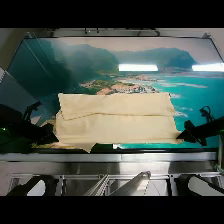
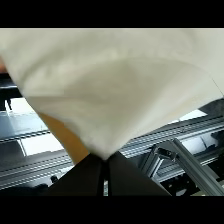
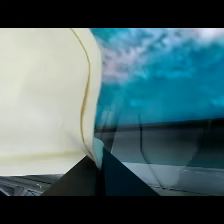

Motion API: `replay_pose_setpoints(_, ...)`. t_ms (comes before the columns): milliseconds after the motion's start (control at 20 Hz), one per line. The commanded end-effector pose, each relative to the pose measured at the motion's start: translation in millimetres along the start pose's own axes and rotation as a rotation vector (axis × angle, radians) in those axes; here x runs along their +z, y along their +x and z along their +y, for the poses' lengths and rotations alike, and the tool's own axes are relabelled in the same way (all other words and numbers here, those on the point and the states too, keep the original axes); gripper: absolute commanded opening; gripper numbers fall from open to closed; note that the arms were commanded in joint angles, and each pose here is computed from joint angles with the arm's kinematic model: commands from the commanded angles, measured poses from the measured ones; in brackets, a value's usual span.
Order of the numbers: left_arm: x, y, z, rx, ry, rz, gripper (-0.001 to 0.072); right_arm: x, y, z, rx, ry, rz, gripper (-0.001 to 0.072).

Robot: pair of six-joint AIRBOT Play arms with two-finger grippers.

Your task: Fold the shirts.

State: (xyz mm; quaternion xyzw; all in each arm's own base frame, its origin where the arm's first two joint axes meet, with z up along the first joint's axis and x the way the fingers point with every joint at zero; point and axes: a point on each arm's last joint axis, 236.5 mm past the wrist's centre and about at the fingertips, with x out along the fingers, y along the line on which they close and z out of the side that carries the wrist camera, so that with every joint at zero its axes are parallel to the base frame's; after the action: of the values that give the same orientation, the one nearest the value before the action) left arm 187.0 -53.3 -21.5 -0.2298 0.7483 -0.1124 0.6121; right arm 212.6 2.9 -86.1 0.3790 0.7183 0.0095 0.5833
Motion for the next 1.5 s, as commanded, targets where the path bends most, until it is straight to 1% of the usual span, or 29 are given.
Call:
replay_pose_setpoints(0, 0.4, -9.2, 12.5, 0.008, -0.020, -0.024, 0.0017, 5.7, -10.0, -3.1, -0.036, 0.008, -0.060, 0.0013)
replay_pose_setpoints(150, -0.9, -7.5, 8.3, 0.008, -0.001, -0.015, 0.0017, -4.4, -10.5, 10.9, 0.020, -0.027, -0.022, 0.0013)
replay_pose_setpoints(250, 2.1, -9.7, 2.1, 0.019, 0.043, -0.021, 0.0017, -6.7, -12.6, 33.8, 0.116, -0.066, -0.019, 0.0013)
replay_pose_setpoints(400, 33.0, -38.2, -12.2, 0.046, 0.110, -0.142, 0.0017, 11.9, -29.4, 82.5, 0.308, -0.123, -0.112, 0.0013)
replay_pose_setpoints(500, 57.4, -60.8, -20.7, 0.056, 0.139, -0.190, 0.0017, 33.5, -49.4, 106.8, 0.389, -0.153, -0.212, 0.0013)
replay_pose_setpoints(700, 103.8, -70.6, -18.8, 0.053, 0.133, -0.162, 0.0017, 72.1, -62.4, 112.5, 0.399, -0.177, -0.362, 0.0014)
replay_pose_setpoints(950, 173.5, -46.9, -13.4, 0.055, 0.144, -0.122, 0.0016, 108.6, -32.6, 88.1, 0.351, -0.209, -0.393, 0.0015)
replay_pose_setpoints(1100, 210.6, -22.1, -17.2, 0.063, 0.171, -0.097, 0.0015, 129.1, -21.1, 92.6, 0.397, -0.253, -0.437, 0.0015)
replay_pose_setpoints(1250, 230.6, 2.7, -16.7, 0.063, 0.181, -0.045, 0.0013, 146.1, -16.7, 102.1, 0.442, -0.290, -0.497, 0.0015)
replay_pose_setpoints(1450, 241.1, 29.4, -9.9, 0.060, 0.172, 0.015, 0.0012, 146.8, 0.6, 102.4, 0.428, -0.330, -0.478, 0.0015)
